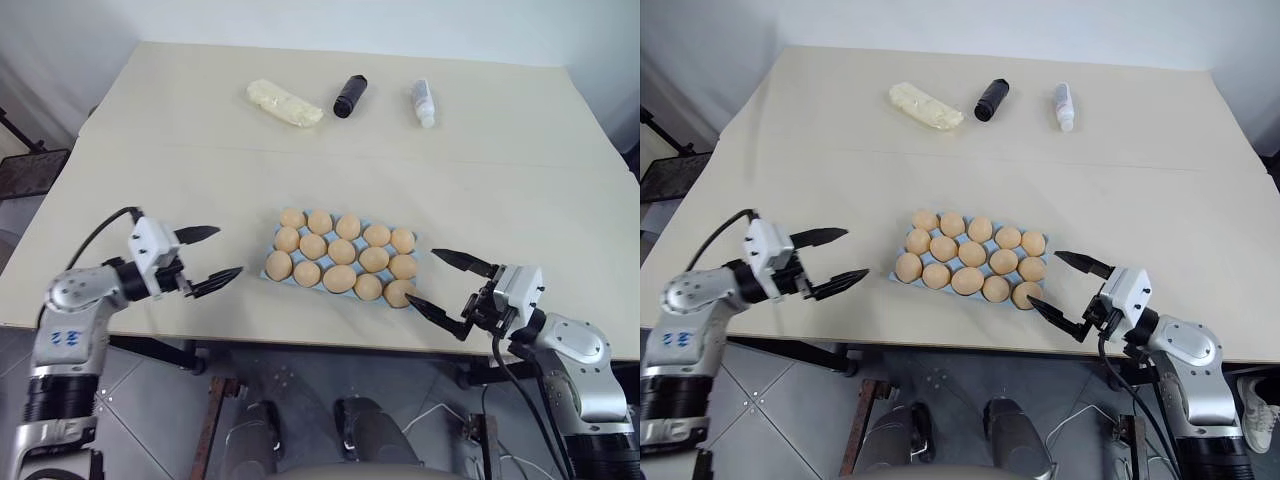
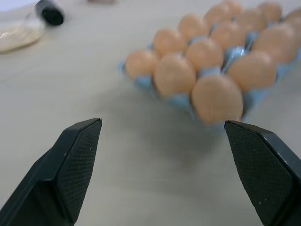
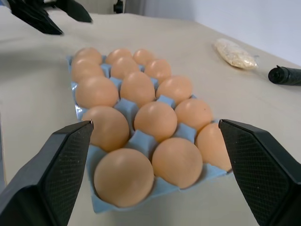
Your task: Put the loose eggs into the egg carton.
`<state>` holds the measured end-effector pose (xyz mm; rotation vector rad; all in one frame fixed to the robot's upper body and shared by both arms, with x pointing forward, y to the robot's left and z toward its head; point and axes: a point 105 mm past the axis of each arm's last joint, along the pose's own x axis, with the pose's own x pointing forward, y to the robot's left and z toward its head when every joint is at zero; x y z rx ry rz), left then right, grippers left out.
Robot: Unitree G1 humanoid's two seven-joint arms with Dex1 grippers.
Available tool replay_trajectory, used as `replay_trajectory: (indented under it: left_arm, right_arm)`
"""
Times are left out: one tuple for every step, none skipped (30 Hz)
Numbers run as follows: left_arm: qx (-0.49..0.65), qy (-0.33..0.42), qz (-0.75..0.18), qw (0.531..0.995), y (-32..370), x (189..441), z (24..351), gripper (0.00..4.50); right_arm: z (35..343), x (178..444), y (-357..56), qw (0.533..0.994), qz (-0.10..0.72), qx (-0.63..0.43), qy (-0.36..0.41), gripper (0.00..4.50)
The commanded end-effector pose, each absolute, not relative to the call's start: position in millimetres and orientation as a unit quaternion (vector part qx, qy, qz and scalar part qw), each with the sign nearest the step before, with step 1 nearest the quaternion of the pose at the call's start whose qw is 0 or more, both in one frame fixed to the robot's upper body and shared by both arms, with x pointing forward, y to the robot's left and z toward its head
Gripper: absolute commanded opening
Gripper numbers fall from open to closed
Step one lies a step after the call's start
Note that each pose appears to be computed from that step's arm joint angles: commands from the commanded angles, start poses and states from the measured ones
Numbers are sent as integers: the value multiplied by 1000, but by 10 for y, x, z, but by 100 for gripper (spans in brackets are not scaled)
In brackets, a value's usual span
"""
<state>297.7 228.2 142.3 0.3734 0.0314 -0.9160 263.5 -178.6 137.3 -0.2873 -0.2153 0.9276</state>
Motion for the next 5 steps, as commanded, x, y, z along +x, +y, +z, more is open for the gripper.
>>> replay_trajectory:
  left_arm:
    - [198,6,-422,885,2475,2875,1524,446]
    - [198,2,-412,889,2507,2880,1536,446]
    - [197,-6,-403,893,2517,2891,1555,446]
    - [201,-11,-390,898,2537,2910,1566,446]
    - [202,-16,-384,901,2540,2920,1574,446]
  right_arm:
    - [1450,2641,-1923,878,444,-145,-104,450]
    - [1446,2648,-1943,878,445,-145,-101,450]
    - [1443,2656,-1962,878,445,-146,-100,450]
    - [1443,2667,-1982,878,444,-148,-99,450]
    - [1443,2674,-1996,878,444,-149,-98,450]
